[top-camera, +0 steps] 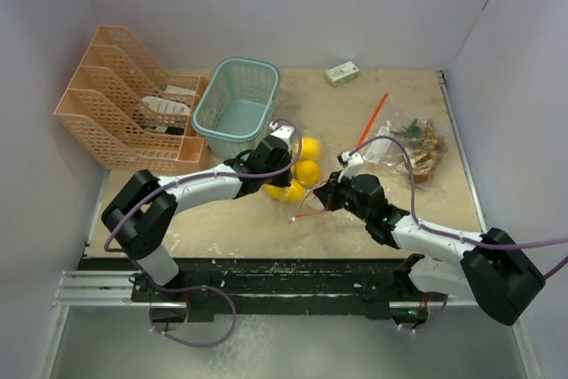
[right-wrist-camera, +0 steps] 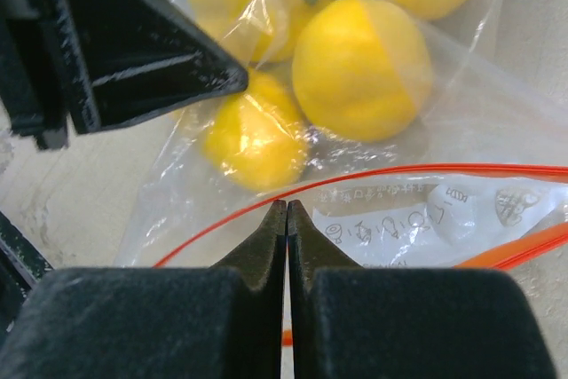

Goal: Open the zip-top bag and remove the fake food
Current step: Open the zipper of the food storage bag at the center of the board.

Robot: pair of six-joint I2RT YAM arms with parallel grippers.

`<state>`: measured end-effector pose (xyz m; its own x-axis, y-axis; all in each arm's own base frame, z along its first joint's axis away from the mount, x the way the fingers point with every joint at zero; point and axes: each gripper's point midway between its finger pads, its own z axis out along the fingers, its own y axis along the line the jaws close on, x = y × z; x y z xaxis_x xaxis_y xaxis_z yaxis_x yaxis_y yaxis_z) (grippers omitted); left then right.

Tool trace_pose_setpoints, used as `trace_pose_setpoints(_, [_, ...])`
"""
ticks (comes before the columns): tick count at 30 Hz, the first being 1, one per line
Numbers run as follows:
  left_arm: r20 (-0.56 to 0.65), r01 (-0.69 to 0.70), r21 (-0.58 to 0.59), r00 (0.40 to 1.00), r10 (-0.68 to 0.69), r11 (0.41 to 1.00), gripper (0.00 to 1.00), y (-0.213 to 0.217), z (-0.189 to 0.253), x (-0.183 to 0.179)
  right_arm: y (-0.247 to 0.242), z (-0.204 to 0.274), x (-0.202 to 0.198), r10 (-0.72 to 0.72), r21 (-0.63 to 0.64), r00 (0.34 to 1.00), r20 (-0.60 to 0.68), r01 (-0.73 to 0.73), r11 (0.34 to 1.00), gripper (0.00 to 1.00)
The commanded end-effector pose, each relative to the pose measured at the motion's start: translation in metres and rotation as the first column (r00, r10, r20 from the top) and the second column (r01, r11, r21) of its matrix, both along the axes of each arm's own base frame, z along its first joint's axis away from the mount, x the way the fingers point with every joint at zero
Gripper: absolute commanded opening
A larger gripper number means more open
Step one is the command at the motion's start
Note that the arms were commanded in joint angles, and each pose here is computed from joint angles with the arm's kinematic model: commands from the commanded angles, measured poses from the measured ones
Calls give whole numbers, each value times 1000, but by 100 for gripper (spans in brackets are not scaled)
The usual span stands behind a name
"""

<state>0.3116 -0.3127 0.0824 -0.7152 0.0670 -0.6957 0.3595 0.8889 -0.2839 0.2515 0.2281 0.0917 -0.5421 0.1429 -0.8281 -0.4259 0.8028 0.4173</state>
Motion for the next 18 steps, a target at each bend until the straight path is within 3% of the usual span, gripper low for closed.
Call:
trace_pose_setpoints(1, [10,23,-93,1000,-22,995,6,-3,14,-24,8,6,5,-3,53,1000,19,2,999,0])
trace_pose_setpoints(3, [4,13,-126,1000,-13,992,0,2,16,-32,13,7,6,9,72,1000,15,-10,997,0])
trace_pose_setpoints(7, [17,-5,-178,1000,8,984,0,12,27,-43,21,6,7,24,100,1000,0,-24,995,4])
trace_pose_setpoints(12, [9,-14,-229,1000,17,973,0,16,38,-54,28,2,6,44,134,999,-24,-41,990,18])
trace_pose_setpoints(18, [-39,-144,-337,989,139,930,0,30,36,-66,33,1,6,48,159,998,-45,-41,986,23])
